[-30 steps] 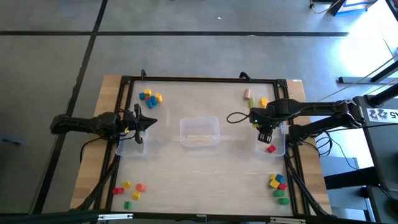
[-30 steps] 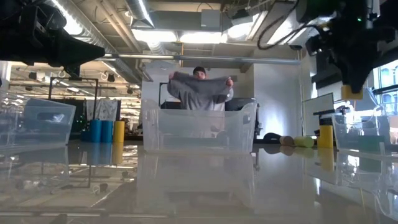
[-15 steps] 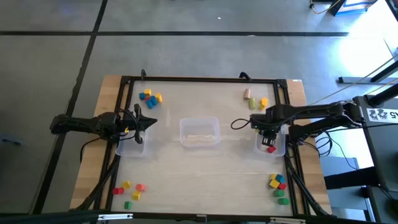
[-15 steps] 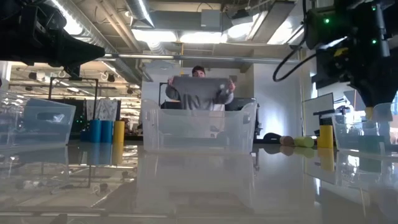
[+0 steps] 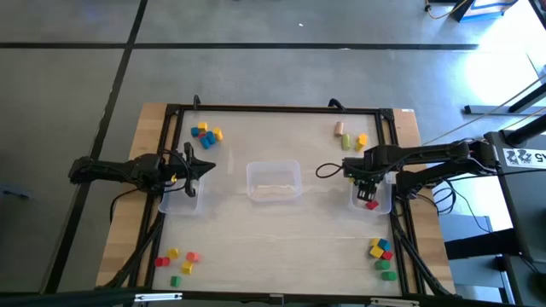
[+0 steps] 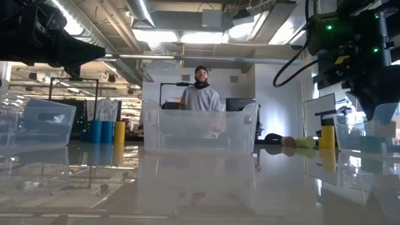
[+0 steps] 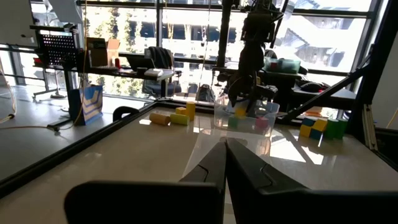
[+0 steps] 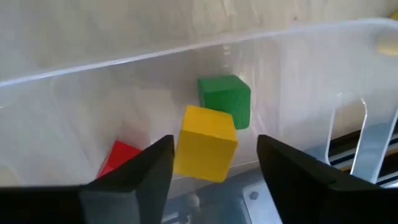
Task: Sort blocks by size
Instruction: Put the yellow cube block into the right transparent bin
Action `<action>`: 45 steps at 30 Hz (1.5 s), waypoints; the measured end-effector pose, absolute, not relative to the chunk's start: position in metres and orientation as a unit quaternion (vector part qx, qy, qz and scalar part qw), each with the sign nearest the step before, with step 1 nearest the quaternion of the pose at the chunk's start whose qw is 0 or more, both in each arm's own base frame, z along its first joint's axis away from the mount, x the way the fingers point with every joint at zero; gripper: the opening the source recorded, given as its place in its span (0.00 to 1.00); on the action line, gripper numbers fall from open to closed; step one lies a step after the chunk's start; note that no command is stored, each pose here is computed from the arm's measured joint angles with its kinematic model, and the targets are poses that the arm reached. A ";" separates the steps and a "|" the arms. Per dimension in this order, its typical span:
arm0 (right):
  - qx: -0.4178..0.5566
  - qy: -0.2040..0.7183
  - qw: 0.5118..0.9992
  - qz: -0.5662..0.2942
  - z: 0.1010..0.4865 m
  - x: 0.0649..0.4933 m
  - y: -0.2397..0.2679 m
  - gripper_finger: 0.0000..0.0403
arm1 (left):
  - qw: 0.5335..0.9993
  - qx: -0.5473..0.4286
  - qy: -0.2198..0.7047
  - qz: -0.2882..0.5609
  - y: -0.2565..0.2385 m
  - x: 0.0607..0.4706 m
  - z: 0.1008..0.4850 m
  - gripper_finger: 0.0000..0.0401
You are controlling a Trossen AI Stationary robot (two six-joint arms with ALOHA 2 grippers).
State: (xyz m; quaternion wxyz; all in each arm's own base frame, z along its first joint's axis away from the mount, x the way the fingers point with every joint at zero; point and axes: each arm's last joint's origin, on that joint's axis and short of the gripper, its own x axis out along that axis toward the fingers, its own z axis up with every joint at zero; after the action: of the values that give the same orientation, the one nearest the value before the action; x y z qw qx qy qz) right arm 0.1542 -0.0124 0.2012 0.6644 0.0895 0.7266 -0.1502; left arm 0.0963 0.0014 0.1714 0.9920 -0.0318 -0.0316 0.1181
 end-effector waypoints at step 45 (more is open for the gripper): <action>-0.053 0.672 0.657 -0.338 0.255 0.162 -0.188 0.69 | 0.985 -0.044 -0.040 0.163 0.004 0.096 0.172 0.01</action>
State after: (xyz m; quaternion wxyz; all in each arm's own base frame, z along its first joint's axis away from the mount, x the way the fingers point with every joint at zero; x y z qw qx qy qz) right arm 0.1623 -0.1883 0.2554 0.6572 -0.0534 0.6716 -0.3380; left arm 0.0955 0.0039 0.1725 0.9849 -0.0442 -0.0401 0.1626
